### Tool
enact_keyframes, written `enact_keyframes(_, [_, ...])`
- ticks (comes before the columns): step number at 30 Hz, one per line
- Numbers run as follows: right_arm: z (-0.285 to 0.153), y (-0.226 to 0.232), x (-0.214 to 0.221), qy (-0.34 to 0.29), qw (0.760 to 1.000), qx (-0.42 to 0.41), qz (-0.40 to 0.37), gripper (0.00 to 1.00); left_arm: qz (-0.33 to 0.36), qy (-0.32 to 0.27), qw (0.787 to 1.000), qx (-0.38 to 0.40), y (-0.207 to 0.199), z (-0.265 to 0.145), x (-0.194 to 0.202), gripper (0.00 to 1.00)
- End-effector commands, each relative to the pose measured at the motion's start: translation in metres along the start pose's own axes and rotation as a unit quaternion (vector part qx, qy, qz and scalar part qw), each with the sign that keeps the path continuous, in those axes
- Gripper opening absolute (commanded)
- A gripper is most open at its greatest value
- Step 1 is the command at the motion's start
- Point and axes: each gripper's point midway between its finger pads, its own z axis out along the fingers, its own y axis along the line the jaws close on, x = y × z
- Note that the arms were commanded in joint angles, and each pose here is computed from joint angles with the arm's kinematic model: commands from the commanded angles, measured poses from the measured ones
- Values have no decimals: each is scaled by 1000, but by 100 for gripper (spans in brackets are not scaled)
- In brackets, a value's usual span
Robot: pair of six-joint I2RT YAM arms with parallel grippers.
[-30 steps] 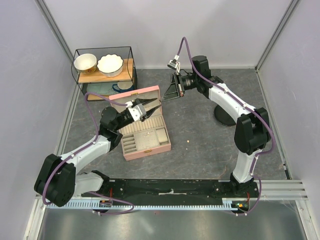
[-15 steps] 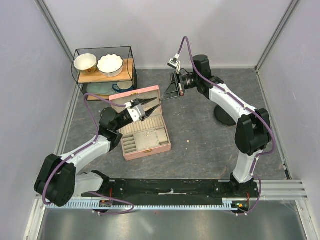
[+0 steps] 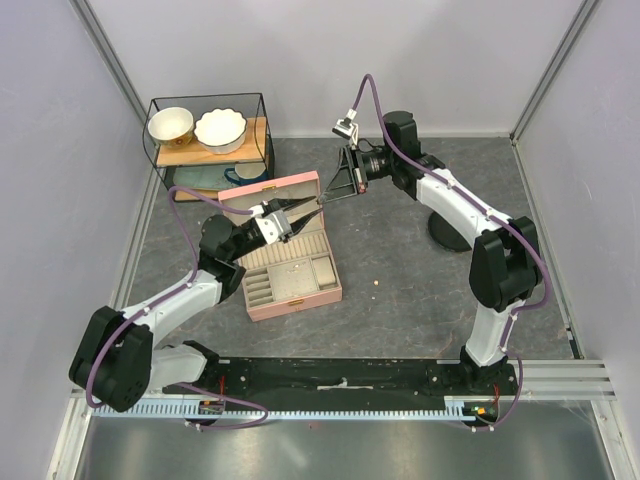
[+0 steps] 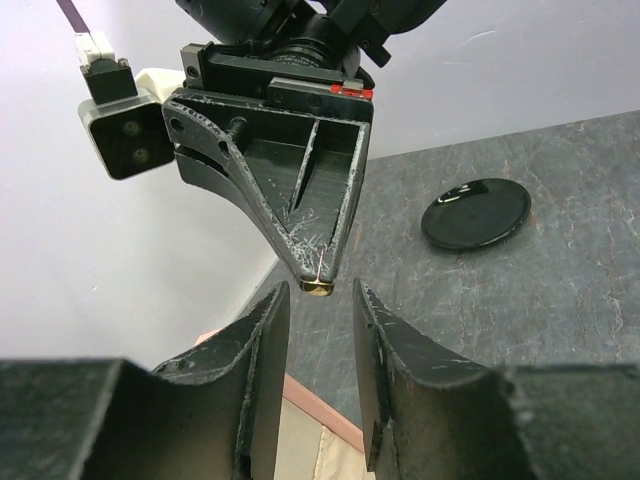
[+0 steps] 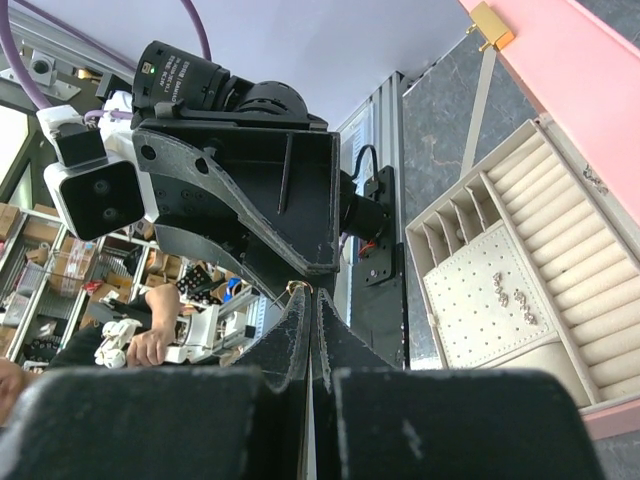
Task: Organize the mixed jewelry
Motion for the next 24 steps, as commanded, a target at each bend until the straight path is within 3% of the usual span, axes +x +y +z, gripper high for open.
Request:
enact_keyframes(1, [-1,21,1,6,999,-18,-34,0,28,-32,999,-4,4,3,-18,38])
enact_keyframes(12, [-1,20,2,7,999,-20,-33,0,27,-33,999,-4,3,2,-19,34])
enact_keyframes(24, [-1,19,2,8,999,-20,-27,0,24,-35,999,1,0,1,-20,24])
